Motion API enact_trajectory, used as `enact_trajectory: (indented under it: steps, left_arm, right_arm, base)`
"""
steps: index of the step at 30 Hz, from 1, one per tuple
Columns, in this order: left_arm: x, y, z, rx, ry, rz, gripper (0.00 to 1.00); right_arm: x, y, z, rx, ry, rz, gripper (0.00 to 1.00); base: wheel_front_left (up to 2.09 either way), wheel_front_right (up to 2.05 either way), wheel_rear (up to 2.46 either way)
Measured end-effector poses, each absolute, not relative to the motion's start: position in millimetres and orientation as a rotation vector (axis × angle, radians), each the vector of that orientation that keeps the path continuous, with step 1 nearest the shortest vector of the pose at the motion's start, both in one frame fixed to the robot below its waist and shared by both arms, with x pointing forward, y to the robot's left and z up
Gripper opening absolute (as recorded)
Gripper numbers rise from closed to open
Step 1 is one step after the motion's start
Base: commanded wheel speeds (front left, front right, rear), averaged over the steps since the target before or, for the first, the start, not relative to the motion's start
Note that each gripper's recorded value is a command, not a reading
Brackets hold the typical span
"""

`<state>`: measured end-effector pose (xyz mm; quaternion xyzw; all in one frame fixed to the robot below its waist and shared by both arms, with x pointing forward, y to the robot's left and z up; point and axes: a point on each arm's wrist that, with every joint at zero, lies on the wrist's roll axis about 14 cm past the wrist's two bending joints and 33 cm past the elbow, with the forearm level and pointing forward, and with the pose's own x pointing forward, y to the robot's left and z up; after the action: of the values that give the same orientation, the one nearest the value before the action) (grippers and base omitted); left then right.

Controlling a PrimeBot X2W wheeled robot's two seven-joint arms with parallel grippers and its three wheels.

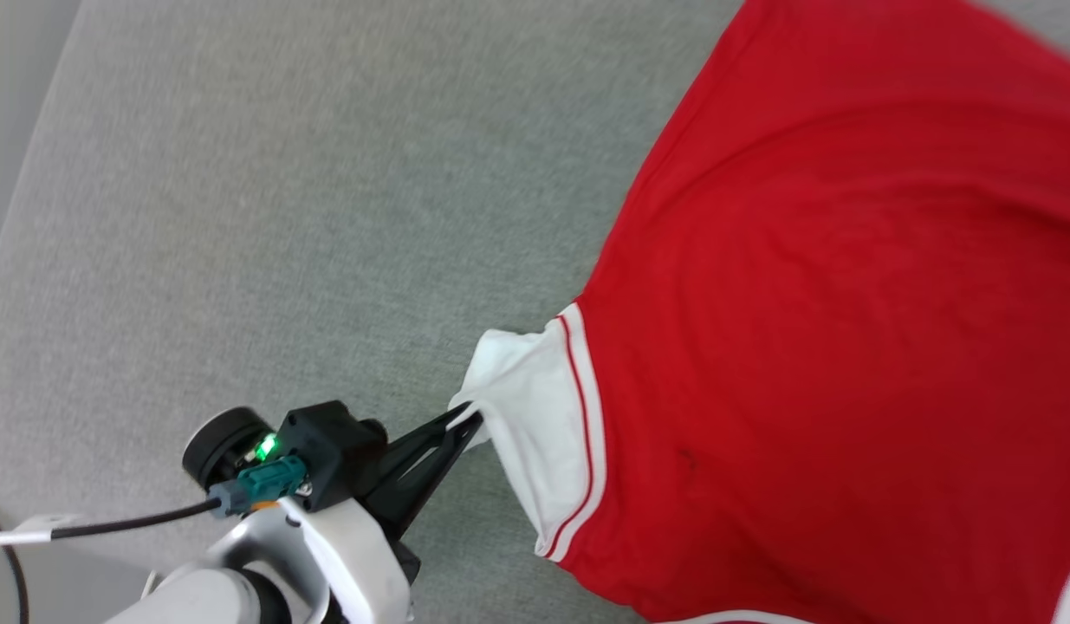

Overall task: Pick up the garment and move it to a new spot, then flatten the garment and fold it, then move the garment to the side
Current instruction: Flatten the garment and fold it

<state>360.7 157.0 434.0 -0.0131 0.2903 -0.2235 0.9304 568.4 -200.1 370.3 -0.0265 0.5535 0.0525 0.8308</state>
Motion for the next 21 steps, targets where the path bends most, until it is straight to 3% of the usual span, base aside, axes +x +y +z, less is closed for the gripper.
enact_trajectory:
  steps: [21]
  left_arm:
    - [334,131,461,-0.059,0.477,-0.492,0.0]
  right_arm:
    - [353,-266,406,0.075,1.09,0.034,0.0]
  base:
    - [0.0,0.0,0.0]
